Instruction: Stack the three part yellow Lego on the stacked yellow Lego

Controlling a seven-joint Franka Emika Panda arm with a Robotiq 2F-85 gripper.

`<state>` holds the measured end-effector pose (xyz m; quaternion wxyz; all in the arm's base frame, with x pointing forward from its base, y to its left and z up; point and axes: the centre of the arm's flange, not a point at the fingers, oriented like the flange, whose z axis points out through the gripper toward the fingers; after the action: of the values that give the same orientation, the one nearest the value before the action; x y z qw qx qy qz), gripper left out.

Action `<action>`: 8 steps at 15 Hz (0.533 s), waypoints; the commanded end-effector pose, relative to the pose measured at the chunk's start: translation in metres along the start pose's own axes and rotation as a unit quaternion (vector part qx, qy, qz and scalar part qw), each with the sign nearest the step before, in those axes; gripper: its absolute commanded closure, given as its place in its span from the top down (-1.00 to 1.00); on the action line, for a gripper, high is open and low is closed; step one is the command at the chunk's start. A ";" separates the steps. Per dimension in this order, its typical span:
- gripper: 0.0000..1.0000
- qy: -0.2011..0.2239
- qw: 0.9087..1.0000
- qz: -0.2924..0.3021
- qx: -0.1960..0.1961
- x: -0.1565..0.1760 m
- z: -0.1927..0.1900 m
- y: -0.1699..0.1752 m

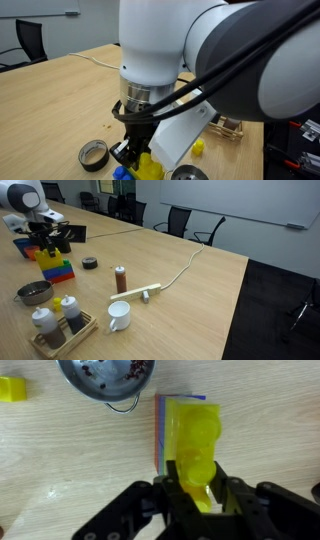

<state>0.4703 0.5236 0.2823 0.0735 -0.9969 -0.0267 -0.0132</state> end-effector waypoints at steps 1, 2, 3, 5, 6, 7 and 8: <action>-0.80 0.007 0.999 0.010 -0.030 0.006 0.015 0.001; -0.80 0.011 0.999 0.010 -0.046 0.006 0.017 0.001; -0.80 0.013 0.998 0.008 -0.069 0.007 0.020 0.001; -0.80 0.016 0.995 0.001 -0.101 0.006 0.025 -0.002; -0.80 0.017 0.994 -0.004 -0.111 0.003 0.026 -0.006; -0.80 0.018 0.993 -0.010 -0.116 0.001 0.029 -0.011; -0.80 0.017 0.993 -0.016 -0.118 -0.001 0.031 -0.017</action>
<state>0.4676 0.5324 0.2826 0.0001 -0.9986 -0.0293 -0.0431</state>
